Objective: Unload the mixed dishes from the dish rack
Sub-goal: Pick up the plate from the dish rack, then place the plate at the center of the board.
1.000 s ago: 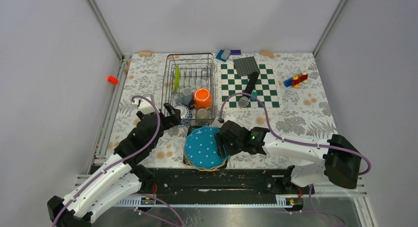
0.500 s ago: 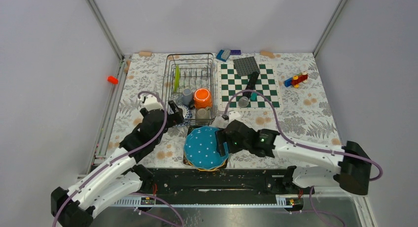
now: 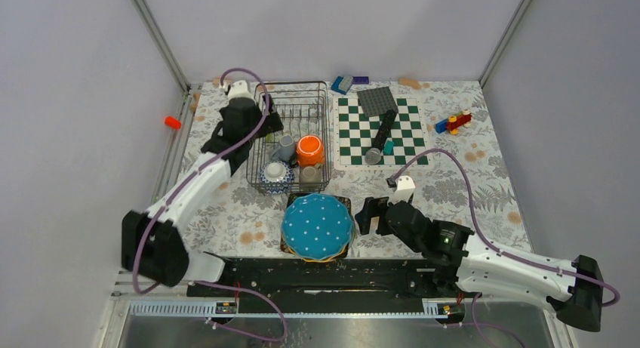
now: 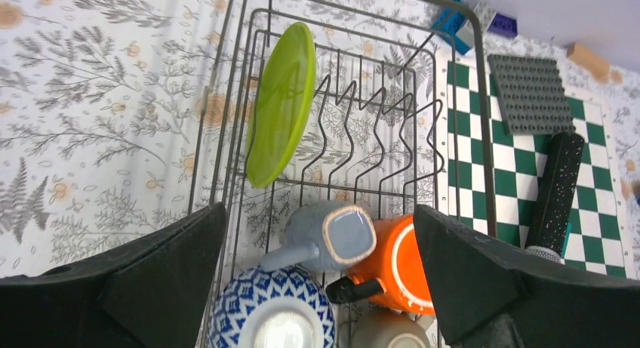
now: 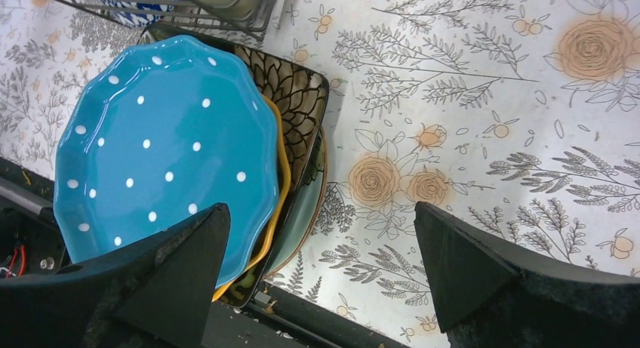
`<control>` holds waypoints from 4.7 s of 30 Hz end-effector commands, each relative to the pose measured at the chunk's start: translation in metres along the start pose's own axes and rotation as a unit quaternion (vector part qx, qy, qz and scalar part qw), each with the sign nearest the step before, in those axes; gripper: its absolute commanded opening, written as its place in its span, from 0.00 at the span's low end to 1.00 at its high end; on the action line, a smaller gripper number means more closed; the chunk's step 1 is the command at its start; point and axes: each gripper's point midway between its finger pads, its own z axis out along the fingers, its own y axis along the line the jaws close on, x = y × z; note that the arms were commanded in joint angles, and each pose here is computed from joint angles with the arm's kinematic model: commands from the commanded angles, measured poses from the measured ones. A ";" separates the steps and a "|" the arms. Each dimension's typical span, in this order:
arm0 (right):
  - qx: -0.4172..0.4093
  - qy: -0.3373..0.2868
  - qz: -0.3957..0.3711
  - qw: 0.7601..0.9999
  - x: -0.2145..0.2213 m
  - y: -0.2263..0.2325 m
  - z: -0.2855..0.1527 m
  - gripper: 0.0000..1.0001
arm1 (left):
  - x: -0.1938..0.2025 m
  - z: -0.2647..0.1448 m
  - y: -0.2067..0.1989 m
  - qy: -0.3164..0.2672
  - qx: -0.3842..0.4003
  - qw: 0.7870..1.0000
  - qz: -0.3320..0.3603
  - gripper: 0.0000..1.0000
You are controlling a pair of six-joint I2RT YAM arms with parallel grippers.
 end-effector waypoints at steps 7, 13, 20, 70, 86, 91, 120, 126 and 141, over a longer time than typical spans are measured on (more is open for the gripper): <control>0.031 -0.058 0.005 0.998 -0.018 -0.015 -0.001 1.00 | -0.028 0.102 -0.002 0.051 0.032 0.997 0.042 0.88; 0.039 -0.059 0.000 0.998 -0.018 -0.017 0.000 0.99 | -0.019 0.141 0.004 0.084 0.017 0.994 0.061 0.66; 0.048 -0.059 -0.003 0.997 -0.018 -0.021 0.000 0.99 | -0.006 0.152 0.017 0.097 -0.009 0.992 0.081 0.39; -0.025 -0.055 0.196 0.979 -0.086 0.003 -0.026 1.00 | 0.089 -0.209 -0.157 -0.173 0.453 0.554 0.676 0.00; -0.095 -0.078 0.223 0.967 -0.133 0.043 -0.032 0.91 | 0.118 -0.196 -0.178 -0.144 0.363 0.521 0.759 0.00; -0.091 -0.078 0.237 0.964 -0.130 0.044 -0.017 0.67 | 0.121 -0.205 -0.189 -0.157 0.375 0.512 0.757 0.00; -0.142 -0.107 0.299 0.938 -0.132 0.054 -0.008 0.00 | 0.127 -0.217 -0.207 -0.195 0.377 0.497 0.757 0.81; -0.138 -0.143 0.305 0.931 -0.141 0.043 -0.020 0.00 | 0.132 -0.214 -0.207 -0.193 0.373 0.510 0.750 0.99; 0.025 -0.189 0.299 0.935 -0.091 -0.050 -0.022 0.00 | 0.079 -0.229 -0.202 -0.272 0.378 0.776 0.425 0.99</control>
